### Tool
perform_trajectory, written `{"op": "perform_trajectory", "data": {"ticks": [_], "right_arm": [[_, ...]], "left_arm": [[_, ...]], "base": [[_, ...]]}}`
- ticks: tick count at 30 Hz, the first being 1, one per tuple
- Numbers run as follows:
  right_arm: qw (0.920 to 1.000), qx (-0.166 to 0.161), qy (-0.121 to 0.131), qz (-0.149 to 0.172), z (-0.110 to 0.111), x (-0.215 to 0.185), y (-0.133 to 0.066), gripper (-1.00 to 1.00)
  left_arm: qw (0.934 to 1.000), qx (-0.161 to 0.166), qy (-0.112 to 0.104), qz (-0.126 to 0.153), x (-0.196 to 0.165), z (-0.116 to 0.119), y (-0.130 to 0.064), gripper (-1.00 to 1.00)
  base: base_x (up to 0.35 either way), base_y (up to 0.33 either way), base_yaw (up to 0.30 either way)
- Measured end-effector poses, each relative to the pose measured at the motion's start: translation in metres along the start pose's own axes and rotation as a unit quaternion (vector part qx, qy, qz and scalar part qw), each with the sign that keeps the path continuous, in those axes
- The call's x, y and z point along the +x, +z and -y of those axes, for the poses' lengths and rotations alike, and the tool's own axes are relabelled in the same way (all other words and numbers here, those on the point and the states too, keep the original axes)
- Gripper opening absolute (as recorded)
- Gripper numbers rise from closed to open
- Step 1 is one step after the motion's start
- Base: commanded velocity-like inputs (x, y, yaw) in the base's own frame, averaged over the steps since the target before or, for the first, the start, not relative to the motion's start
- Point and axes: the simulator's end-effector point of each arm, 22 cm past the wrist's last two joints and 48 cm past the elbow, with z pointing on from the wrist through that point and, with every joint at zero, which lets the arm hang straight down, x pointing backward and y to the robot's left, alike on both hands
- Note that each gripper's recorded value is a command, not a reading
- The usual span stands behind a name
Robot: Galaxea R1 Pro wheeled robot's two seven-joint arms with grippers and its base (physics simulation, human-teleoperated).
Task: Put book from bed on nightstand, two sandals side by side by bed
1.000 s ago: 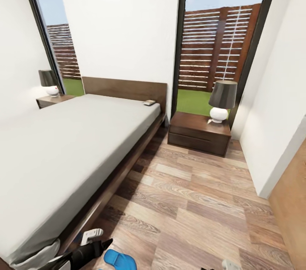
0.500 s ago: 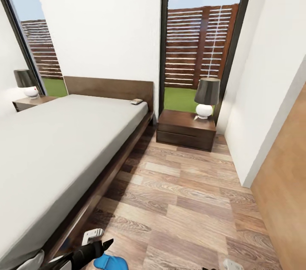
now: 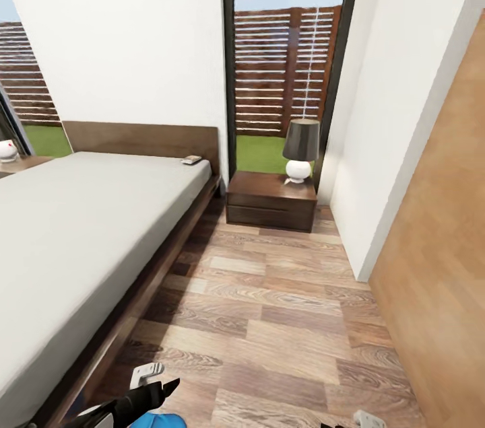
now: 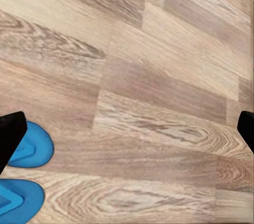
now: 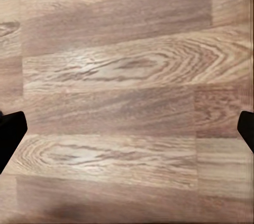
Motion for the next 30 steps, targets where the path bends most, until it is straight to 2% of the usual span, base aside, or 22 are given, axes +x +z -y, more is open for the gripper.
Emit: {"op": "perform_trajectory", "data": {"ticks": [30], "right_arm": [[0.9999,0.004,0.001,-0.009,0.004,0.008,0.003,1.00]], "left_arm": [[0.9999,-0.003,-0.004,-0.010,0.010,-0.005,0.003,1.00]], "base": [[0.000,0.000,-0.243]]}}
